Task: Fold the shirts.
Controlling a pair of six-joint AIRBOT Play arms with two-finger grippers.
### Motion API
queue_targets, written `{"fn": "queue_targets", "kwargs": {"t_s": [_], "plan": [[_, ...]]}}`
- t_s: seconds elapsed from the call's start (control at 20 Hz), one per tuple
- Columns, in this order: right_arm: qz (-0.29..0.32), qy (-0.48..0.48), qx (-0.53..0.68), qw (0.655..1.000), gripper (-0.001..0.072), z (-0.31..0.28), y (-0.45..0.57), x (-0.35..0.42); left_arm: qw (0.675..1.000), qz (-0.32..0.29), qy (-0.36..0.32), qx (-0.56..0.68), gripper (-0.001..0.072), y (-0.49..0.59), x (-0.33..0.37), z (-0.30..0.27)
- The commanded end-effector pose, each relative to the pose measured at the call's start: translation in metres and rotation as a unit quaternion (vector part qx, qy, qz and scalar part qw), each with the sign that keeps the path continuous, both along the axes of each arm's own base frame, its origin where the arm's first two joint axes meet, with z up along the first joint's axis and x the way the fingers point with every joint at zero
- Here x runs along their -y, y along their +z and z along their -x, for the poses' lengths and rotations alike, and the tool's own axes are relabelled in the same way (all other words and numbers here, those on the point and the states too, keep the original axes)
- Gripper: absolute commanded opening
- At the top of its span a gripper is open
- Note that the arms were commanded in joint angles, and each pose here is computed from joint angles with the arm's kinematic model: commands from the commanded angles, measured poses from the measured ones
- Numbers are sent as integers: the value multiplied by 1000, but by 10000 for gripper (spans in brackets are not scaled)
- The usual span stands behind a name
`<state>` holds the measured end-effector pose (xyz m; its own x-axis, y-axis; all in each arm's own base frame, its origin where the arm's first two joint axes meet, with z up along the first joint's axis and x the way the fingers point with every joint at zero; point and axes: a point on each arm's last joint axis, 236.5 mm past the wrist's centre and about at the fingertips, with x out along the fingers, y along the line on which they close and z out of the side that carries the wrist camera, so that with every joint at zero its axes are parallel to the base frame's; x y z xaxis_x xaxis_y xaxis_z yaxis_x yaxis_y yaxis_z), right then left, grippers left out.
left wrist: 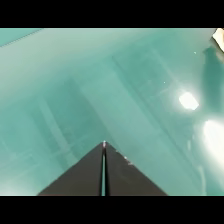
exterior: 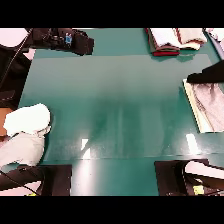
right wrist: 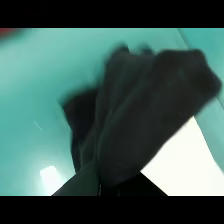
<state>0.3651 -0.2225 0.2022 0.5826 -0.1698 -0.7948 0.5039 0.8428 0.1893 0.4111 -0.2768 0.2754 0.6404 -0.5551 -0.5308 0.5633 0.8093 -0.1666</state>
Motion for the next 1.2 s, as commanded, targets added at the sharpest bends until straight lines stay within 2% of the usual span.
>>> {"fn": "queue_targets", "kwargs": {"t_s": [0.0, 0.25, 0.3, 0.35, 0.4, 0.45, 0.55, 0.65, 0.85, 1.1, 1.15], "plan": [[6, -41, -108, 993, 14, 69, -50, -6, 1000, -11, -8, 4, 26, -2, 0, 1], [-49, -106, -183, 976, 26, 150, -113, -19, 1000, -17, -13, 8, 27, -2, 0, 1], [-56, -122, -189, 973, 182, 163, -121, -18, 1000, -17, -13, 8, 27, -2, 0, 1], [-58, -136, -186, 971, 401, 170, -127, -14, 1000, -17, -13, 8, 27, -2, 0, 1], [-56, -151, -180, 970, 543, 176, -132, -8, 1000, -17, -13, 8, 27, -2, 0, 1], [-57, -161, -178, 969, 573, 179, -134, -3, 1000, -17, -13, 8, 27, -2, 0, 1], [-63, -162, -163, 971, 573, 170, -124, 1, 1000, -17, -13, 8, 27, -2, 0, 1], [-83, -129, -95, 984, 571, 129, -94, -11, 1000, -16, -13, 10, 27, -1, 0, 1], [-73, 28, 6, 997, 571, 40, -23, -85, 1000, -16, -9, 17, 27, 1, -1, -2], [-46, 231, 31, 971, 566, -17, 14, -215, 1000, -15, -8, 19, 27, 2, -1, -3], [-41, 266, 33, 963, 497, -22, 17, -237, 1000, -13, -8, 21, 27, 3, -1, -3]]}}
